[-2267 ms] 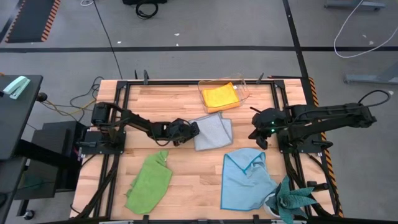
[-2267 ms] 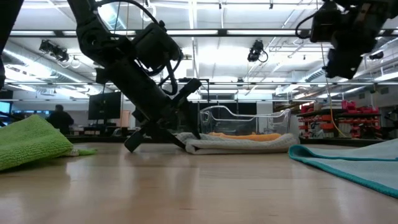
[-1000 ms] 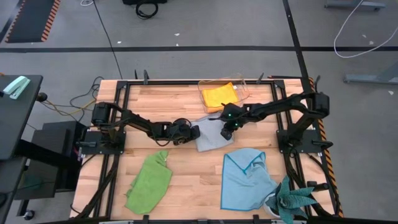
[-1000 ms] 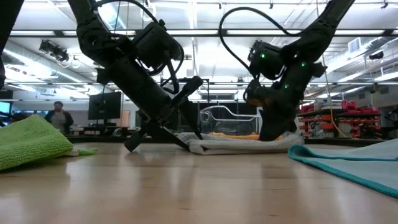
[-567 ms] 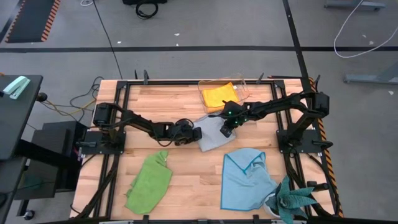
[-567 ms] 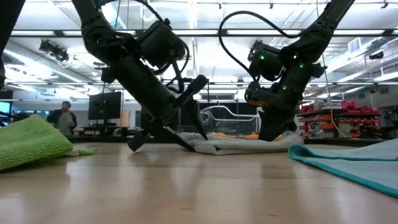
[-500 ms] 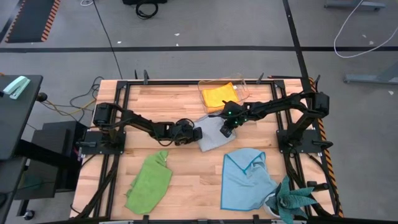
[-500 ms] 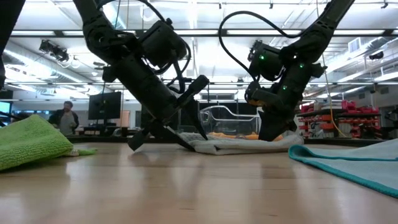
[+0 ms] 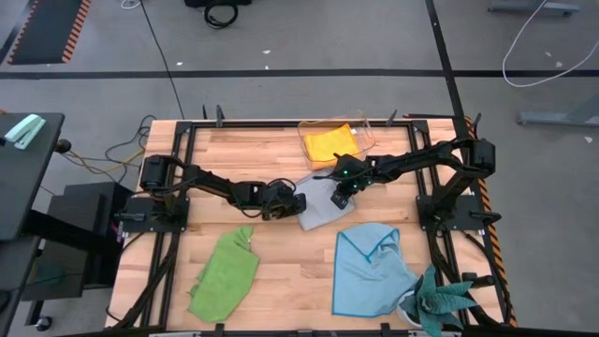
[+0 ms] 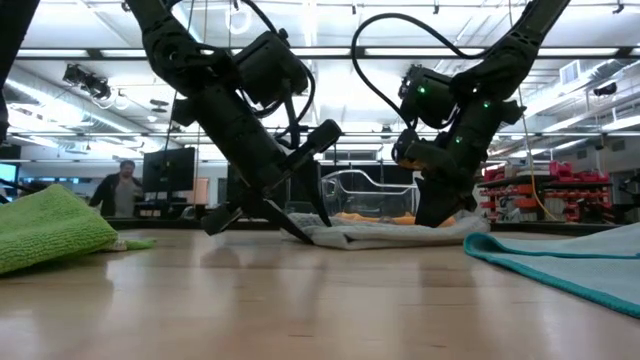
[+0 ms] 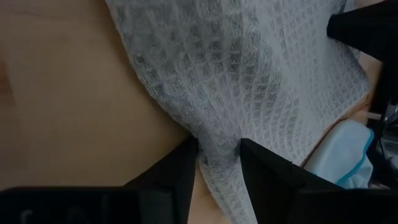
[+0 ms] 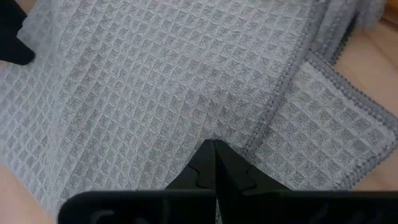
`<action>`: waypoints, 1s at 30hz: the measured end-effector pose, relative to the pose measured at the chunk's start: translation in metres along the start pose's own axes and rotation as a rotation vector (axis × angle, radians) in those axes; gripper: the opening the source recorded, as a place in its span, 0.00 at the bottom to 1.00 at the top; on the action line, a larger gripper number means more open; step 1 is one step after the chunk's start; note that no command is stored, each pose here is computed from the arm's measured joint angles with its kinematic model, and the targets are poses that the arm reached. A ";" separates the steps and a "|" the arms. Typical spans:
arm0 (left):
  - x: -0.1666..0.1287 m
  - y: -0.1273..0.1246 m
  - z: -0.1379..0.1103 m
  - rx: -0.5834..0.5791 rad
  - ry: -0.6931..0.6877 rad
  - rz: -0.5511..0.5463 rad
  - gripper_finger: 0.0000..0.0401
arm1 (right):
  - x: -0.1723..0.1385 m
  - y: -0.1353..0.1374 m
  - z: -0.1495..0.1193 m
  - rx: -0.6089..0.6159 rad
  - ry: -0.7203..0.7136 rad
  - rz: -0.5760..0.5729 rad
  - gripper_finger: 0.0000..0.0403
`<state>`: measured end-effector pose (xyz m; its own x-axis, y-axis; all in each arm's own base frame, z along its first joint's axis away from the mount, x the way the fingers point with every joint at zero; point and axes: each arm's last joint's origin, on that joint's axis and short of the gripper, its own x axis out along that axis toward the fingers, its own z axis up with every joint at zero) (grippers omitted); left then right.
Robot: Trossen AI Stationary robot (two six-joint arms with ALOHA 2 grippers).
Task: Fold microfiber towels
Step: Put the gray microfiber cloth into the transparent bin
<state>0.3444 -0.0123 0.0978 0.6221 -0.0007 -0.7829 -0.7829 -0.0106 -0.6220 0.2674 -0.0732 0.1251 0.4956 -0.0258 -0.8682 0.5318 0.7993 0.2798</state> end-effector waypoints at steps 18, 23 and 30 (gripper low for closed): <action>0.001 0.000 0.017 -0.042 0.042 -0.002 0.41 | 0.001 0.002 0.001 -0.014 -0.001 0.061 0.01; 0.001 0.001 0.017 -0.082 0.048 0.013 0.41 | 0.001 0.002 0.001 -0.021 -0.005 0.065 0.01; 0.000 0.001 0.016 -0.055 0.102 0.021 0.40 | 0.001 0.003 0.002 -0.025 -0.006 0.078 0.01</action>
<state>0.3435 0.0040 0.0967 0.6052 -0.1036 -0.7893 -0.7960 -0.0643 -0.6019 0.2705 -0.0721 0.1260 0.5391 0.0332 -0.8416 0.4745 0.8136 0.3360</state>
